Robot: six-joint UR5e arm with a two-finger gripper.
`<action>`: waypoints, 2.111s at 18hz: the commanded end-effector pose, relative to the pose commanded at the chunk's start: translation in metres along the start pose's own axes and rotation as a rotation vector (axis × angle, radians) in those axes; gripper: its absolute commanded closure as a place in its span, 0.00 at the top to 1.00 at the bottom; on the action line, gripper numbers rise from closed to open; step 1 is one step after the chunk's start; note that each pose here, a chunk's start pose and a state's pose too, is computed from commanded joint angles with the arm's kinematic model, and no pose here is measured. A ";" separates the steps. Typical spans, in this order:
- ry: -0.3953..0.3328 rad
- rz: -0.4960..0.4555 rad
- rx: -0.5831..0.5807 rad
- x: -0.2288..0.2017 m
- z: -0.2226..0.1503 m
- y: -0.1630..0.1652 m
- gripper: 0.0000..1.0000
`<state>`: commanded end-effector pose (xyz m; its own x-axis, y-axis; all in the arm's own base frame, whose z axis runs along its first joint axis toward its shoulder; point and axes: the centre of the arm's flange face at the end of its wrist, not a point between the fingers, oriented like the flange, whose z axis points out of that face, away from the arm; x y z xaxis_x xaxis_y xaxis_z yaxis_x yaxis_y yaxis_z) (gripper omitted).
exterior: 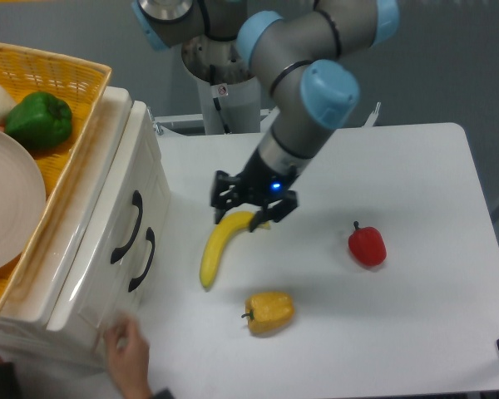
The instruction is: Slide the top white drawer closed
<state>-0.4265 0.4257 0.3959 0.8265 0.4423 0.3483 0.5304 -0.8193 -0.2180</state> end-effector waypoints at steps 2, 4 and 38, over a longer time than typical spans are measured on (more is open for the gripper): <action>-0.016 -0.036 0.025 -0.026 -0.016 0.004 0.82; -0.029 -0.074 0.045 -0.050 -0.029 0.009 0.88; -0.250 0.908 -0.270 -0.207 -0.082 0.068 1.00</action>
<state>-0.5773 0.2484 0.3839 0.9315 -0.3588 -0.0592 -0.3627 -0.9284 -0.0806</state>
